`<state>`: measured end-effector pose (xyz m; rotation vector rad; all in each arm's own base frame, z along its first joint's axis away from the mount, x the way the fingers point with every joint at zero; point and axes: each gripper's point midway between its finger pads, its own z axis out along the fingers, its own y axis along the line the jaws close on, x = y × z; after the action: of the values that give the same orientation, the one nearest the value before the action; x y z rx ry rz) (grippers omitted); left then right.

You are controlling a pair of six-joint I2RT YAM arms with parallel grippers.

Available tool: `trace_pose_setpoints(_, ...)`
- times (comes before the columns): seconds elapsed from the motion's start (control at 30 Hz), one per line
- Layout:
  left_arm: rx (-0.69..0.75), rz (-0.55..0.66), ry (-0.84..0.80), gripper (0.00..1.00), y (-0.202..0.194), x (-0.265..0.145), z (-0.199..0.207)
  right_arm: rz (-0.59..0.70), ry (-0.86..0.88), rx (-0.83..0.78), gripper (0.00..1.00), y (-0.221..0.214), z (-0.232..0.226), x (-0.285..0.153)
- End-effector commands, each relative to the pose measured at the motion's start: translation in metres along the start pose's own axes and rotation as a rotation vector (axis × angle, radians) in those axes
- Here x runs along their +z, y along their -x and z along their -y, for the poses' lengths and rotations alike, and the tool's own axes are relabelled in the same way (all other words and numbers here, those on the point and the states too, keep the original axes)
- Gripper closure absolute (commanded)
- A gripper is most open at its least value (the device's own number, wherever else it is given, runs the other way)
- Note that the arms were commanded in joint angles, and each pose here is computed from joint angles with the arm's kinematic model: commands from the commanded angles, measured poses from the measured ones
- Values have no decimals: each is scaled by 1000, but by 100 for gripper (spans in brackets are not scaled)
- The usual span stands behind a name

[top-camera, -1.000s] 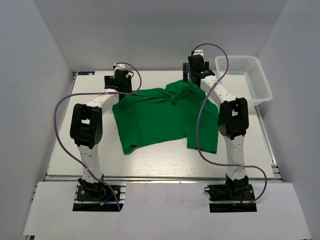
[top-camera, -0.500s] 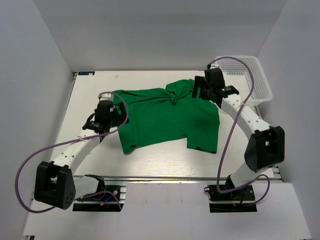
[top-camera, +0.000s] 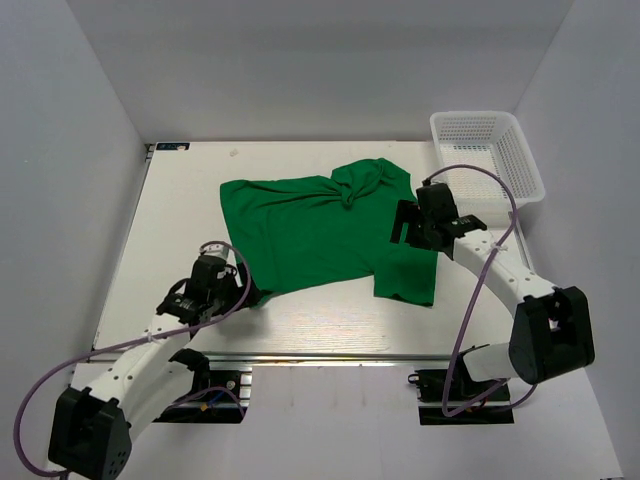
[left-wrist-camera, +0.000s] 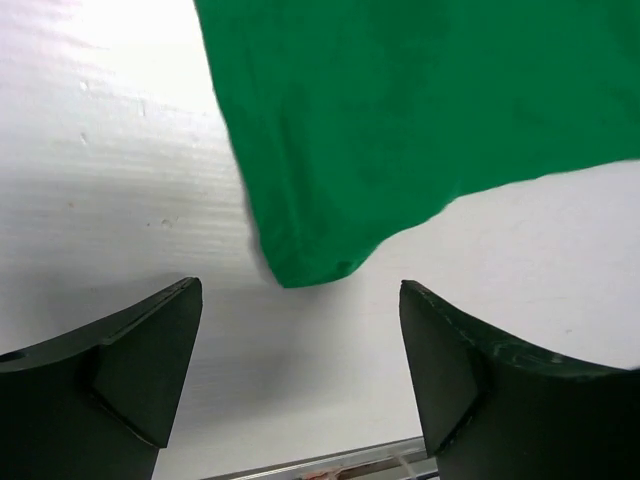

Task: Fold and stack the t-shirts
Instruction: Flatten out the tshirt

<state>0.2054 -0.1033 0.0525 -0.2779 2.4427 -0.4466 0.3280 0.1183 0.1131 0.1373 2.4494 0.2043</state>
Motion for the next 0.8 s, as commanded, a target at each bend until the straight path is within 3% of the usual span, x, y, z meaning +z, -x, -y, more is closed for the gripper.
trace_pose_setpoints(0.0, -4, -73, -5, 11, -20, 8, -2, 34, 29, 36, 10, 3, -3, -8)
trace_pose_setpoints(0.1, 14, -74, -23, 24, -19, 14, 3, 30, 17, 39, 10, -2, 1, -12)
trace_pose_setpoints(0.33, 55, -20, 11, 35, -12, 24, -4, 20, 14, 44, 10, -16, 8, -23)
trace_pose_setpoints(0.47, 77, -22, 35, 55, -10, 35, -8, -20, -4, 46, 10, -34, 17, -28)
trace_pose_setpoints(0.53, 94, -30, 33, 58, -10, 38, -6, -36, -19, 56, 10, -43, 22, -31)
trace_pose_setpoints(0.63, 118, -23, 3, 74, -8, 41, -1, -70, -29, 69, 10, -61, 29, -33)
trace_pose_setpoints(0.67, 119, -23, 3, 90, -8, 41, -1, -91, -38, 68, 10, -70, 32, -31)
trace_pose_setpoints(0.7, 119, -23, 3, 98, -8, 41, -1, -135, -56, 69, 10, -84, 38, -32)
trace_pose_setpoints(0.77, 118, -11, -16, 100, -3, 39, 4, -174, -60, 82, 10, -100, 41, -33)
